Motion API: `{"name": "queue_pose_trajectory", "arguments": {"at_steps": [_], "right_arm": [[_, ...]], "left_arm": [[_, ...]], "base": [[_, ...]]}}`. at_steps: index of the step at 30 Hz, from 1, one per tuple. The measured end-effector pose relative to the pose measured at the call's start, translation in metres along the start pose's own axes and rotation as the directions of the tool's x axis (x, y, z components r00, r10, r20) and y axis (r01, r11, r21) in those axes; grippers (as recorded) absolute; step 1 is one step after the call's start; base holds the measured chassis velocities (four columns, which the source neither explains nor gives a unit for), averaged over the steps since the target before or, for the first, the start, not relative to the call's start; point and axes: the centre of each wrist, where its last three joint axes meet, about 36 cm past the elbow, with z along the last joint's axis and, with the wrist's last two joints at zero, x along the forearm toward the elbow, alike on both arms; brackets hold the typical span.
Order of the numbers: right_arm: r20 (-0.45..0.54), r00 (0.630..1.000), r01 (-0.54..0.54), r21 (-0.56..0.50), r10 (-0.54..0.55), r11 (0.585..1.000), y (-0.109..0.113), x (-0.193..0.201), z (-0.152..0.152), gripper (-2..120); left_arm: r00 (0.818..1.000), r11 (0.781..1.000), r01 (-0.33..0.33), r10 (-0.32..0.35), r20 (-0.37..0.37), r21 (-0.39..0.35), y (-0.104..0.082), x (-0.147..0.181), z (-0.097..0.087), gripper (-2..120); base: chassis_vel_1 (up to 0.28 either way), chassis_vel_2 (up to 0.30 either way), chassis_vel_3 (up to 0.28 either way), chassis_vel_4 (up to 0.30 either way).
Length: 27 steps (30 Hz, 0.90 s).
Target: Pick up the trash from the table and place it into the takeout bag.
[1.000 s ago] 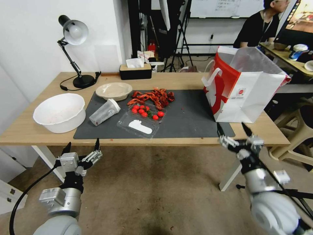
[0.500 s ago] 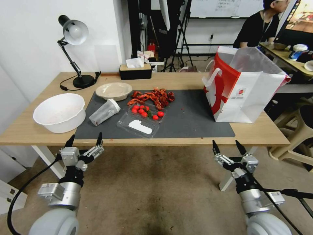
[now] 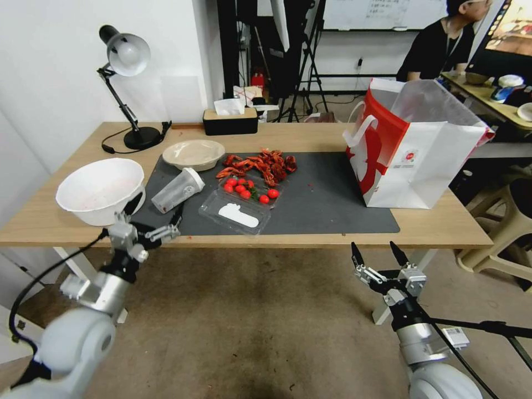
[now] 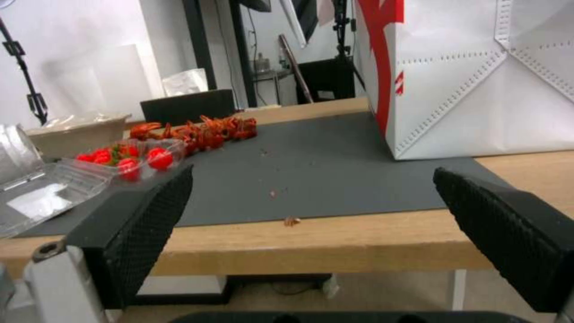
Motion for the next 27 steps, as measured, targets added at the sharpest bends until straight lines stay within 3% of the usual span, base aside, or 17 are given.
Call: {"name": "queue_pose_trajectory", "arguments": {"at_steps": [3,10,15,23,27], "right_arm": [[-0.004,1.0,0.003,0.006,-0.003,1.0,0.002,0.0,0.001,100],[-0.003,0.999,0.035,0.01,-0.035,0.999,0.006,-0.009,-0.001,100],[-0.005,0.999,0.041,0.015,-0.041,0.999,0.006,-0.011,-0.002,100],[-0.01,0.999,0.042,0.025,-0.042,0.999,0.005,-0.009,-0.002,100],[-0.014,0.999,0.041,0.031,-0.04,0.999,0.003,-0.009,-0.001,100]], "left_arm": [[0.999,0.997,-0.044,0.043,-0.024,-0.069,0.028,-0.015,-0.002,100],[0.994,0.986,-0.085,0.074,-0.081,-0.145,0.056,-0.024,-0.01,100],[0.987,0.977,-0.129,0.111,-0.116,-0.168,0.067,-0.033,-0.016,100],[0.953,0.948,-0.244,0.196,-0.232,-0.203,0.083,-0.051,-0.02,100],[0.922,0.927,-0.299,0.218,-0.321,-0.229,0.09,-0.062,-0.026,100]], "base": [[0.0,0.0,0.0,0.0],[0.0,0.0,0.0,0.0],[0.0,0.0,0.0,0.0],[0.0,0.0,0.0,0.0],[0.0,0.0,0.0,0.0]]}}
